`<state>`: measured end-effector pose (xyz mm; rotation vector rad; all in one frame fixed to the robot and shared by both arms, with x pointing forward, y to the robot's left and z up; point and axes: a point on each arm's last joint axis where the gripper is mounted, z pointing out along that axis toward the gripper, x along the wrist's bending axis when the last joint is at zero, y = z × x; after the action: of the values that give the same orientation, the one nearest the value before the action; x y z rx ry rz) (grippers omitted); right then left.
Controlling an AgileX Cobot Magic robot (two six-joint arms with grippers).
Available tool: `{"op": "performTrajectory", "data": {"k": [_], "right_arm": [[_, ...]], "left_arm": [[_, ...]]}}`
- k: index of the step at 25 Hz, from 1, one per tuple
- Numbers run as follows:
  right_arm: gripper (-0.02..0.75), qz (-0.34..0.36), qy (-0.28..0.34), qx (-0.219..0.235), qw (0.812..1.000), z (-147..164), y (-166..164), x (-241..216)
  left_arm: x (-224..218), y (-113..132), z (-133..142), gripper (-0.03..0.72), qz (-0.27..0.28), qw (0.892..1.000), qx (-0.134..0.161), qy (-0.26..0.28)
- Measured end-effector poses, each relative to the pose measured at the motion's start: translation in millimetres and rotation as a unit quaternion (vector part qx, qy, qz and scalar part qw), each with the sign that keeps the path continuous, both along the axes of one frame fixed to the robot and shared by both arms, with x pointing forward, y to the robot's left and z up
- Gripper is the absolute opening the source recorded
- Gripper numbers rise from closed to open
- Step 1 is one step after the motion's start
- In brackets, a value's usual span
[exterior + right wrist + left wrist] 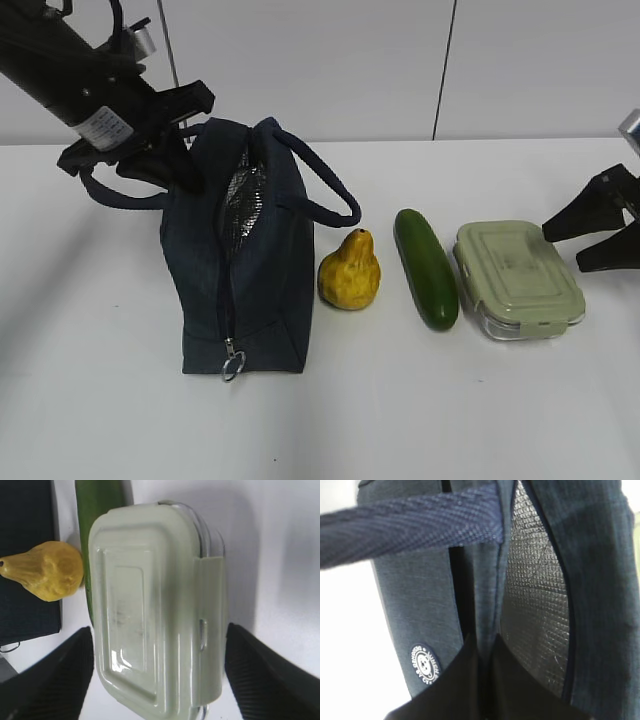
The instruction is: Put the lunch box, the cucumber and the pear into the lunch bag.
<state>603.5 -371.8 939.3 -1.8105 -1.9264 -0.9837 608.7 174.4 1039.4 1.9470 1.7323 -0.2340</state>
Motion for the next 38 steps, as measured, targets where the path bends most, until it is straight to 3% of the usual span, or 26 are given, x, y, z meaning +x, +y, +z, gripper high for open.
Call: {"op": "performTrajectory", "data": {"k": [18, 30, 38], "right_arm": [[0.605, 0.022, 0.012, -0.004, 1.0, -30.1, -10.4, 25.3], [0.594, 0.071, 0.021, -0.01, 0.997, -36.0, 22.2, 30.2], [0.581, 0.075, 0.025, -0.011, 0.997, -35.6, 27.2, 30.9]], "left_arm": [[-0.3, 0.3, -0.3, 0.003, -0.002, 1.0, 0.003, 0.001], [-0.2, 2.2, -1.2, 0.003, -0.005, 1.0, 0.015, -0.001], [-0.3, 2.2, -1.3, 0.003, -0.005, 1.0, 0.016, -0.001]]}}
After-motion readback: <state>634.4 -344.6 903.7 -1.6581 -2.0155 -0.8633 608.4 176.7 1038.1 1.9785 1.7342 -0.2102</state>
